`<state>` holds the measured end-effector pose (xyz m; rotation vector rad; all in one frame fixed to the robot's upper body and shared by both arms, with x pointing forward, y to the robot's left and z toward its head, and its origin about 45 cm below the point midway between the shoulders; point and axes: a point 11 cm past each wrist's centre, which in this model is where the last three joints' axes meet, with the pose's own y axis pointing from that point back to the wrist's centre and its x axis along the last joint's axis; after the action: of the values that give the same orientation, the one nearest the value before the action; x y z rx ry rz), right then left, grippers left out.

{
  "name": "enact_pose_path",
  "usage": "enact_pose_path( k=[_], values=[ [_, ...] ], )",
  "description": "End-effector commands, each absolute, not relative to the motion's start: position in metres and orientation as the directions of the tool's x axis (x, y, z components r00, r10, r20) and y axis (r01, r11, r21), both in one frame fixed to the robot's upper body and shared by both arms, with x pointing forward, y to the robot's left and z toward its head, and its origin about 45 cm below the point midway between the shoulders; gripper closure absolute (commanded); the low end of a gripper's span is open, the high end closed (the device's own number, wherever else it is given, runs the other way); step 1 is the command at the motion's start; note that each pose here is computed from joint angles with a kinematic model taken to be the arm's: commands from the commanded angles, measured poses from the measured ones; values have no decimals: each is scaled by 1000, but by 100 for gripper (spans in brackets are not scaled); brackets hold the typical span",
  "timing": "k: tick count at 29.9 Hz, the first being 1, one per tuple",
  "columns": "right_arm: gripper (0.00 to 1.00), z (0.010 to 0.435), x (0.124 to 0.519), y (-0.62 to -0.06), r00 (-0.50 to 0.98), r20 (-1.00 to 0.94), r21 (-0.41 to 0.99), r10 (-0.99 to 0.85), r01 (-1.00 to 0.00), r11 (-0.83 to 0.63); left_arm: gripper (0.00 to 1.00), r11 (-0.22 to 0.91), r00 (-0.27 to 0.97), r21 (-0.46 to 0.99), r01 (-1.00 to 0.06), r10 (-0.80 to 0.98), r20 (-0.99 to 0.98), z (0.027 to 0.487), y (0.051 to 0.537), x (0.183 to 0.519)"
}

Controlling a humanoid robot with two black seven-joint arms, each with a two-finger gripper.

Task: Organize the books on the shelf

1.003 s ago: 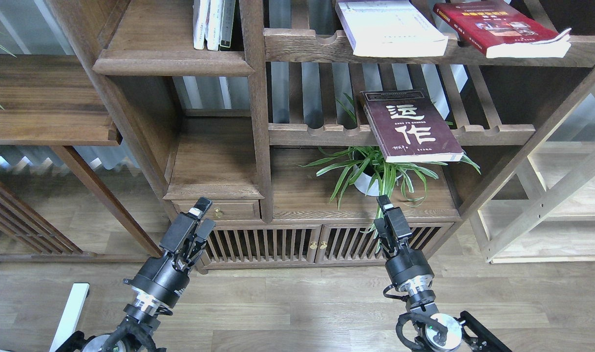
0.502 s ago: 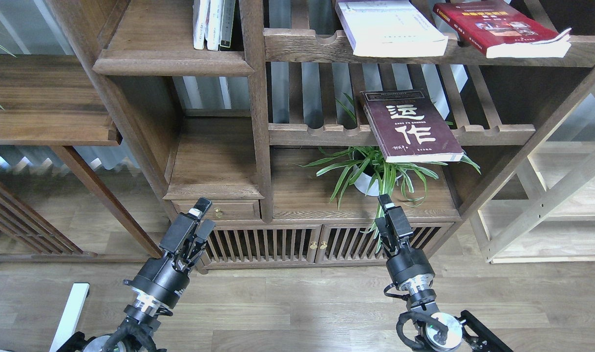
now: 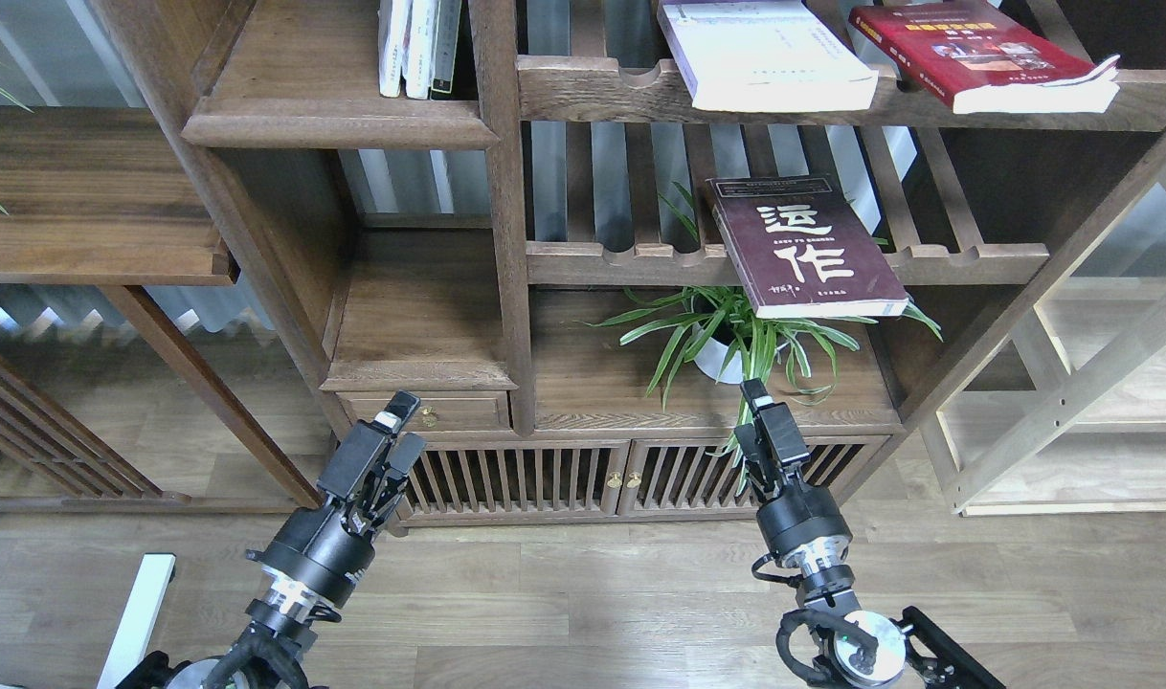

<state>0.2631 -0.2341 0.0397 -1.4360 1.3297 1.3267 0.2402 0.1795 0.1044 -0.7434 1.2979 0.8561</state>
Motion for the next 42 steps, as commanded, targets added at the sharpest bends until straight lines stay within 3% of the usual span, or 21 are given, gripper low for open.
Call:
enact_pose_path(
  k=[1,31,42],
  values=[
    [0,40,264,-233,-79,-978,114,-192,-978,-175,1,495,58,7,-869,116,-992,104,181,239],
    [0,41,268,-245,-83,-977,111,-194,-985,-136,1,464,17,38,-885,113,-993,94,189,234],
    [0,60,312,-257,-32,-975,55,-220,-993,-101,1,402,7,48,-914,135,-991,90,211,243]
  ],
)
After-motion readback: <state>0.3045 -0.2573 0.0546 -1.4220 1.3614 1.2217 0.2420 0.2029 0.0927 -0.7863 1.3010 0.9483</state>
